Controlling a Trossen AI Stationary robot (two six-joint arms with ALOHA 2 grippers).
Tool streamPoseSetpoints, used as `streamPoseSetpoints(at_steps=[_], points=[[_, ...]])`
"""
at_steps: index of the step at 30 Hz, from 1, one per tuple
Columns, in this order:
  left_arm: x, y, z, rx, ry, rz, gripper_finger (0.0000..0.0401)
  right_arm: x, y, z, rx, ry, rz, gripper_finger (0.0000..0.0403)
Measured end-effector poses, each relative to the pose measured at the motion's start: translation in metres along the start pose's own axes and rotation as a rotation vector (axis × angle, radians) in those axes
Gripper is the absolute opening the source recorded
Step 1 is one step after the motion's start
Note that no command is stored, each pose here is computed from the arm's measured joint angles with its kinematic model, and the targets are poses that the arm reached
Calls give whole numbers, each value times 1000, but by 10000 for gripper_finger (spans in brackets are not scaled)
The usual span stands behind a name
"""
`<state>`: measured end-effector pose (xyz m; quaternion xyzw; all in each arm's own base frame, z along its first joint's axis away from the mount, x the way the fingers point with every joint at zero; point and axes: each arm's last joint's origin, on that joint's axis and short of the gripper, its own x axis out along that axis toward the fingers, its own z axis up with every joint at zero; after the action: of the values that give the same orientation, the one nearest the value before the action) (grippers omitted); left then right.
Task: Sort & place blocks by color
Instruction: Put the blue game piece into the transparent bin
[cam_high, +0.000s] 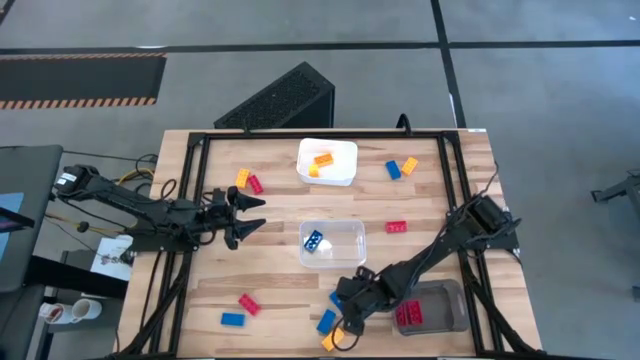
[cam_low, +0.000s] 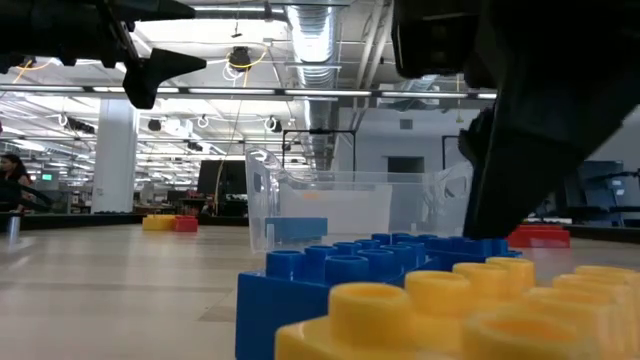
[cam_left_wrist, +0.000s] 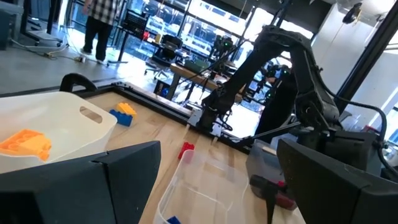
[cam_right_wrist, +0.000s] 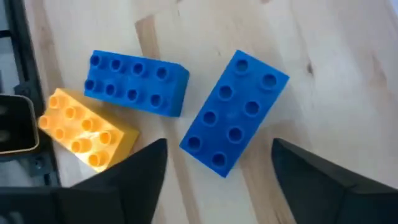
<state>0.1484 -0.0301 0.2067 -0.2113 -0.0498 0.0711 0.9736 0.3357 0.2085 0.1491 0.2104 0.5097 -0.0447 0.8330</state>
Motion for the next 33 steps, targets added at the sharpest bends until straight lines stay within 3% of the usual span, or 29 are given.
streamPoseSetpoints(at_steps=[6,17,33], points=[[0,0,0,-4,-4,-2,308,6,-5,3,21,-15,-27,349],[0,0,0,-3,0,0,308,5,-19,1,80,53,-140,319],[0,0,0,-4,0,0,308,5,-15,2,43,29,-116,317]])
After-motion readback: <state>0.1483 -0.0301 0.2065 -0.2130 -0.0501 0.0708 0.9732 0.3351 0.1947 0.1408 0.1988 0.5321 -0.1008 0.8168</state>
